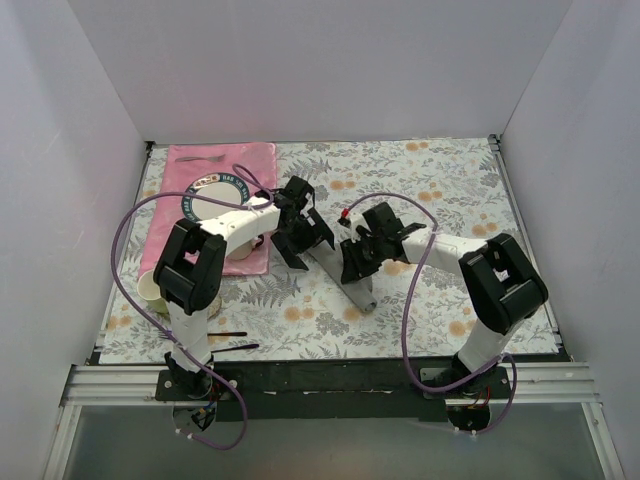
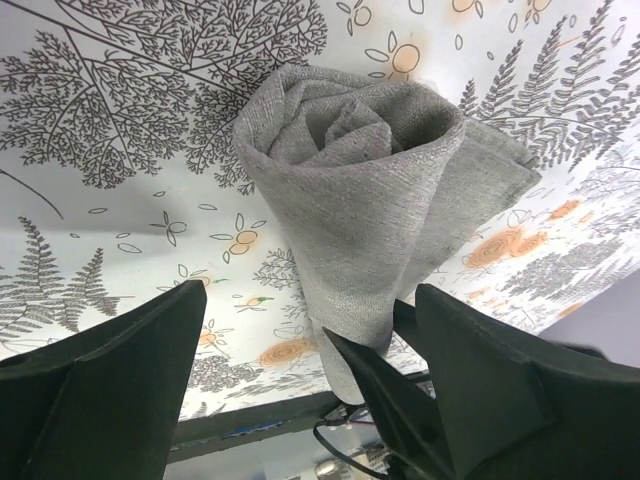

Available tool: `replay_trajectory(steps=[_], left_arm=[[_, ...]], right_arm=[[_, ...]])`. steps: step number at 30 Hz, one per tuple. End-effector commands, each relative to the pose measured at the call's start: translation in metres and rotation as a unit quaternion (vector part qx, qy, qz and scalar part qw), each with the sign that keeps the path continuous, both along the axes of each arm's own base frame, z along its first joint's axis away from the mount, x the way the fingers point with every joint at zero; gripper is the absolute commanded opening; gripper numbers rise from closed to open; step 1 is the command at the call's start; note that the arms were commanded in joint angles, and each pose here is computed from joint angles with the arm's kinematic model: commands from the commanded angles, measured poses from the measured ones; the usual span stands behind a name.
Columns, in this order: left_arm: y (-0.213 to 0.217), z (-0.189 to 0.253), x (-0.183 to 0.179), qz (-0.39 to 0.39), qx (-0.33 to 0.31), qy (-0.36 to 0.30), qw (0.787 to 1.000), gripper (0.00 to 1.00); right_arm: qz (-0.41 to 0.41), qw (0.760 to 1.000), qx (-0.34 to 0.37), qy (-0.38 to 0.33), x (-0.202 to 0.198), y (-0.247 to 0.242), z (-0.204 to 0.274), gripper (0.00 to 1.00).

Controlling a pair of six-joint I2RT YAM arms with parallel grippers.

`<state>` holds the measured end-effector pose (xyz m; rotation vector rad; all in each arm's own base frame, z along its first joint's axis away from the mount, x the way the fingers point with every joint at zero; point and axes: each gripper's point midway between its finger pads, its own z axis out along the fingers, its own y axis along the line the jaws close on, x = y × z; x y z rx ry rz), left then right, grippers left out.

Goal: Fold the napkin, place the utensils inside, and roll it up
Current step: Roll the napkin with the utensil

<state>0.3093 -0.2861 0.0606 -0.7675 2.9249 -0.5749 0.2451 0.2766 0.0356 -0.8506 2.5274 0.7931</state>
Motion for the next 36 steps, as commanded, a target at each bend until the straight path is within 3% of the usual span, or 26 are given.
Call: replay_trajectory(steps=[1,9,15,20,23,26,31,36], left_arm=[[-0.01,0.027,0.003,0.007,-0.053,-0.027,0.998,0.86],[-0.032,0.008,0.006,-0.004,-0.061,-0.008,0.998,0.87],[-0.022,-0.021,-0.006,-0.002,-0.014,0.019,1.0,0.85],[-0.021,-0.039,-0.014,-0.006,0.006,0.032,0.999,0.77],[-0.022,-0.048,-0.014,-0.014,0.021,0.033,0.999,0.62],[-0.021,-0.052,-0.014,-0.014,0.031,0.035,0.999,0.48],[-0.02,-0.053,-0.019,-0.015,0.031,0.046,0.998,0.47],[-0.024,-0.049,-0.019,-0.014,0.022,0.05,0.998,0.43]], right_arm=[[0.025,0.986,0.086,0.143,-0.036,0.007,-0.005,0.39],[0.002,0.958,0.168,0.23,-0.036,0.004,-0.008,0.39],[-0.017,0.943,0.212,0.256,-0.034,-0.005,-0.011,0.4],[-0.013,0.943,0.214,0.253,-0.03,-0.01,-0.013,0.45],[-0.013,0.953,0.184,0.242,-0.026,-0.015,-0.013,0.49],[-0.014,0.97,0.135,0.202,-0.014,-0.024,-0.008,0.56],[-0.04,0.995,0.013,0.089,0.009,-0.045,0.015,0.6],[-0.062,0.994,-0.063,-0.072,0.014,-0.045,0.058,0.7]])
